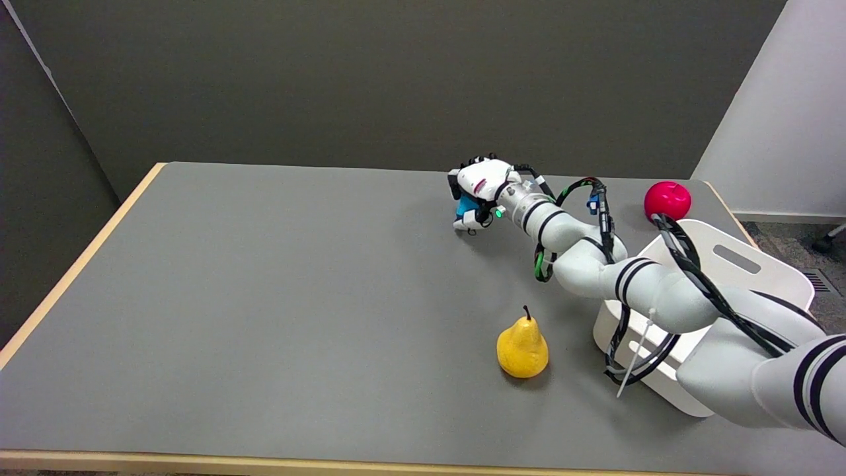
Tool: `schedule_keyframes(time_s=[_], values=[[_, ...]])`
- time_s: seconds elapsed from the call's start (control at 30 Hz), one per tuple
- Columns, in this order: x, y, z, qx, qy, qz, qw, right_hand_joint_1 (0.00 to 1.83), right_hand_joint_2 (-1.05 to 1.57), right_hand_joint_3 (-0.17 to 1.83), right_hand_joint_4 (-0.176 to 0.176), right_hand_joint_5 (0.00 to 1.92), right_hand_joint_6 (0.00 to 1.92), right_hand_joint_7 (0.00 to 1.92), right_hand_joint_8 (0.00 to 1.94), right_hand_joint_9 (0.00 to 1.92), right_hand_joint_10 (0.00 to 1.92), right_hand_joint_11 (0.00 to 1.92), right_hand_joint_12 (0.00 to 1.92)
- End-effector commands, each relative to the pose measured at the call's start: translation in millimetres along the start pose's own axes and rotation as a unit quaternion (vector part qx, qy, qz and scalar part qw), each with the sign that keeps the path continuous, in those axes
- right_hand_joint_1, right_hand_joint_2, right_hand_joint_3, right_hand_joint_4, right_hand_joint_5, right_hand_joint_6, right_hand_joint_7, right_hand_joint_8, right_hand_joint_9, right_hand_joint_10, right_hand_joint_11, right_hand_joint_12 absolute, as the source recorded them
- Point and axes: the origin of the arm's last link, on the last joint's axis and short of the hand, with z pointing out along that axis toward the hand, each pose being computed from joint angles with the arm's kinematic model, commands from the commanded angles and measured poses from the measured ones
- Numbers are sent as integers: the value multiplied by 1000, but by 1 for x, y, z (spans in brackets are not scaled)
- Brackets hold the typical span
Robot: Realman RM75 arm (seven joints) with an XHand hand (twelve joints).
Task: Pick up the blue cube.
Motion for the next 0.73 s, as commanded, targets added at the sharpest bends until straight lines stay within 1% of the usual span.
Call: schedule_keyframes(time_s=[0.03,0.13,0.17,0.23,0.33,0.4,0.43,0.47,0.5,0.57,0.6,0.63,0.73], values=[[25,-8,-7,29,46,-32,998,1093,1173,349,-16,520,1658,698,1604,670,1646,258,1686],[50,-5,-15,35,85,-50,995,1097,1139,404,-9,537,1659,710,1589,655,1656,252,1733],[63,-4,-21,37,105,-72,991,1095,1142,402,-7,536,1663,707,1591,656,1650,257,1724],[83,2,-32,36,133,-104,985,1077,1188,341,2,515,1689,676,1614,666,1610,300,1648],[120,13,-56,29,179,-150,972,1085,1167,365,1,530,1680,693,1592,687,1599,321,1653],[142,20,-72,18,207,-170,963,1088,1156,376,3,540,1676,703,1579,705,1593,330,1656],[159,30,-86,1,227,-191,955,1085,1160,369,4,542,1676,701,1581,709,1592,320,1648],[168,40,-98,-16,235,-209,949,1088,1151,381,4,547,1674,706,1574,711,1592,324,1654],[176,39,-109,-20,249,-217,944,1094,1135,405,4,553,1671,715,1563,712,1592,336,1669],[187,55,-137,-56,262,-244,932,1096,1135,401,5,555,1668,717,1557,713,1589,339,1676],[188,61,-147,-70,264,-252,928,1097,1134,399,5,557,1665,718,1555,715,1585,340,1676],[188,71,-164,-94,265,-266,922,1099,1131,400,4,561,1661,721,1551,720,1579,342,1672],[173,87,-198,-134,253,-282,916,1100,1129,403,3,562,1660,725,1546,724,1578,352,1680]])
